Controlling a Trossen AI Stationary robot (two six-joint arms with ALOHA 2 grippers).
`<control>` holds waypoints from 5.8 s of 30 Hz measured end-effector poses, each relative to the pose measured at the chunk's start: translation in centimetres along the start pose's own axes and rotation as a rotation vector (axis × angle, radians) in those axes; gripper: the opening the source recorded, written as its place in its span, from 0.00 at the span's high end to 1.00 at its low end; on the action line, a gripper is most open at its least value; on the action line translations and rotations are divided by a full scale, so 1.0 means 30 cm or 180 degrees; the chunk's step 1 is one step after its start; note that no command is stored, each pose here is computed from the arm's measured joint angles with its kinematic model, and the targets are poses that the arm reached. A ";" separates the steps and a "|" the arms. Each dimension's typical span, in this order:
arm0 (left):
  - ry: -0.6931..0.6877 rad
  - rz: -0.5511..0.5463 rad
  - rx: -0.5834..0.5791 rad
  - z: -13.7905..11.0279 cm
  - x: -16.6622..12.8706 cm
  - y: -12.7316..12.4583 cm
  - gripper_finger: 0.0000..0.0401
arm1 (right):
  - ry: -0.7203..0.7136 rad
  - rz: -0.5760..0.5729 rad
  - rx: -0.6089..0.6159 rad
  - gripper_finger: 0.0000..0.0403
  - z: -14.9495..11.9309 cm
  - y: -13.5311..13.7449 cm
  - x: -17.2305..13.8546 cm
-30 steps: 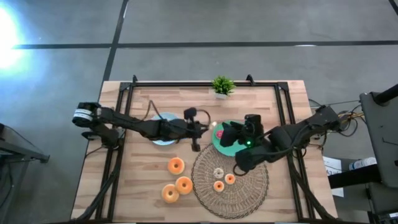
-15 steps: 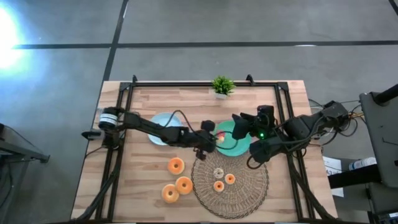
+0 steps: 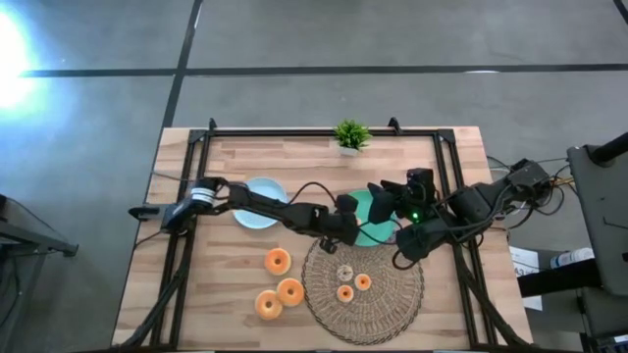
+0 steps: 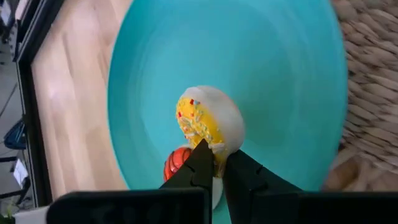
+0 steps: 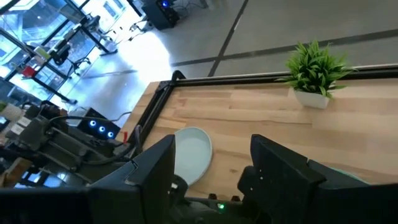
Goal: Pick & Place donuts
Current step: Put the small yellow donut on the green plate, then put the small blue donut on the green plate
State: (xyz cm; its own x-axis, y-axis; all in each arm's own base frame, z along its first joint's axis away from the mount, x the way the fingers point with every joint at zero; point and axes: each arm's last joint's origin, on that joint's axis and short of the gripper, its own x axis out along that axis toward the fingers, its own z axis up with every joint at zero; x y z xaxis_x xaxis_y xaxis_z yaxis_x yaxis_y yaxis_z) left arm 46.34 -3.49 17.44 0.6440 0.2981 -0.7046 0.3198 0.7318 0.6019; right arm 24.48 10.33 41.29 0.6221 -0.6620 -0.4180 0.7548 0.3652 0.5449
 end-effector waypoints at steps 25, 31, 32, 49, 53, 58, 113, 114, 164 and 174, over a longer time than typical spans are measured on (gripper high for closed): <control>0.0092 -0.0203 -0.0147 -0.017 -0.060 0.025 0.68 | 0.0002 -0.0032 -0.0102 0.50 -0.004 -0.014 -0.014; -0.0018 -0.0472 -0.0561 -0.042 -0.194 0.078 0.67 | -0.0018 -0.0033 -0.0124 0.50 0.002 -0.018 -0.017; -0.0044 -0.0519 -0.0626 -0.053 -0.220 0.083 0.67 | -0.0028 -0.0034 -0.0127 0.50 0.004 -0.019 -0.018; -0.0148 -0.1045 -0.1485 -0.434 -0.502 -0.096 0.67 | 0.1784 -0.0279 -0.2007 0.50 -0.237 -0.017 0.063; -0.0124 -0.1030 -0.1803 -0.489 -0.536 -0.120 0.67 | 0.2630 -0.0376 -0.2556 0.50 -0.397 -0.021 0.099; -0.0164 -0.0902 -0.2052 -0.528 -0.567 -0.130 0.67 | 0.2961 0.0035 -0.3135 0.50 -0.574 0.002 0.102; -0.0242 -0.0780 -0.2264 -0.542 -0.598 -0.122 0.67 | 0.3166 -0.0345 -0.3266 0.80 -0.931 -0.134 0.292; -0.0248 -0.0778 -0.2266 -0.542 -0.598 -0.122 0.67 | 0.3170 -0.0366 -0.3214 0.83 -0.929 -0.133 0.292; -0.2334 0.0552 -0.2100 -0.175 -0.507 0.074 0.61 | -0.0407 0.1013 0.1876 0.97 -0.370 -0.108 0.296; -0.2317 0.0845 -0.2328 -0.143 -0.513 0.110 0.61 | -0.0552 0.0976 0.1848 0.97 -0.361 -0.096 0.290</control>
State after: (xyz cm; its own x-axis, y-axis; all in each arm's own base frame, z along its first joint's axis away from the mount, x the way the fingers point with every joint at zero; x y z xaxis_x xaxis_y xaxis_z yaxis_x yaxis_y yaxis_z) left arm 34.49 -3.02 28.66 0.9695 0.2411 -0.0439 -0.2313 0.9596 0.1605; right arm 29.98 10.62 28.23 0.7113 -0.6976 -0.0862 0.2853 0.1745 0.9424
